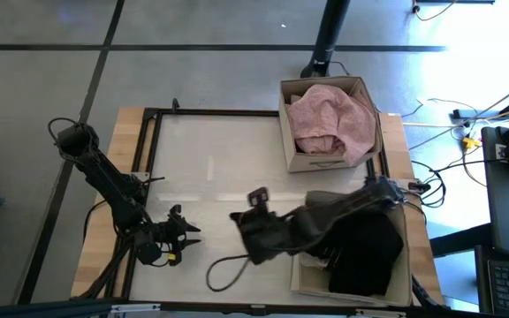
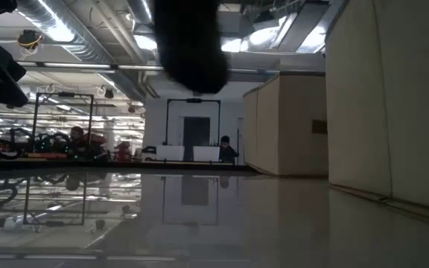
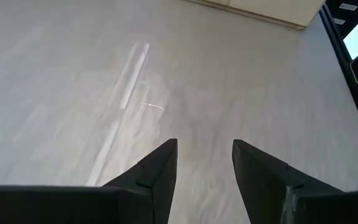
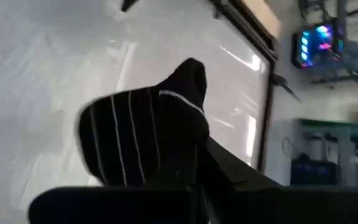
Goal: Sort clothes
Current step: Put the black striped sock into the bottom laundry organizer
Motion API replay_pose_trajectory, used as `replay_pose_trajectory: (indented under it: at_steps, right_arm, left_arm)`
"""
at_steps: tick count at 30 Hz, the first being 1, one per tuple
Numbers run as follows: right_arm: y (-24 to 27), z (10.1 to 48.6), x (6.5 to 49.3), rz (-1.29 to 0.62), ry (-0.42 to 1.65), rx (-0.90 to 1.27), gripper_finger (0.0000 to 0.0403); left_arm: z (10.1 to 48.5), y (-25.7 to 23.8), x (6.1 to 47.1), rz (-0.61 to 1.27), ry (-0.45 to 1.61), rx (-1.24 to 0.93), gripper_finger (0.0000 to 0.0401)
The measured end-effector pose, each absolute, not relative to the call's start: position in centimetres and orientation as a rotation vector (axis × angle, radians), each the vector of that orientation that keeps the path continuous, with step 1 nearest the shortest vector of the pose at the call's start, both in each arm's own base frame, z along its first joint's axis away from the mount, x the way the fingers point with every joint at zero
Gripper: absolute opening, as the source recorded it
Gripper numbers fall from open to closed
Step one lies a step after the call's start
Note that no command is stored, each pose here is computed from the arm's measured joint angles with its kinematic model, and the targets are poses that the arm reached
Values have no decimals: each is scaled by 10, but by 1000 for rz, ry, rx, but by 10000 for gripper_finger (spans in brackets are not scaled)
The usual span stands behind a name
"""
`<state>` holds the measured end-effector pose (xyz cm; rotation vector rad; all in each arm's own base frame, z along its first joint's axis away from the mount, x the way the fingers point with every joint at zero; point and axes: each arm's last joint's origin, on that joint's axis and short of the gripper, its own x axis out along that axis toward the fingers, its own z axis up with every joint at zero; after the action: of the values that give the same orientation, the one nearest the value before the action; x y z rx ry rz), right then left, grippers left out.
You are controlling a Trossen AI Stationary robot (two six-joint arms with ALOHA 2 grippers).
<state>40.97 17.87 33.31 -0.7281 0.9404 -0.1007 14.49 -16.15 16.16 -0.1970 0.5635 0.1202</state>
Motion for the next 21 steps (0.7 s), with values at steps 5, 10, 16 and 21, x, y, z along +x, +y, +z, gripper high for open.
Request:
replay_pose_trajectory:
  at_steps: [5,10,16,21]
  right_arm:
    - [179,378,361,-187,905,-668,16]
    - [176,414,309,-239,879,-584,16]
    - [187,442,258,-246,767,-449,16]
    - [198,441,231,-228,732,-380,16]
  left_arm:
    - [162,-162,145,120,563,-198,146]
    - [162,-161,145,122,564,-199,146]
    - [162,-161,145,123,562,-201,146]
    - [162,-161,145,125,563,-194,146]
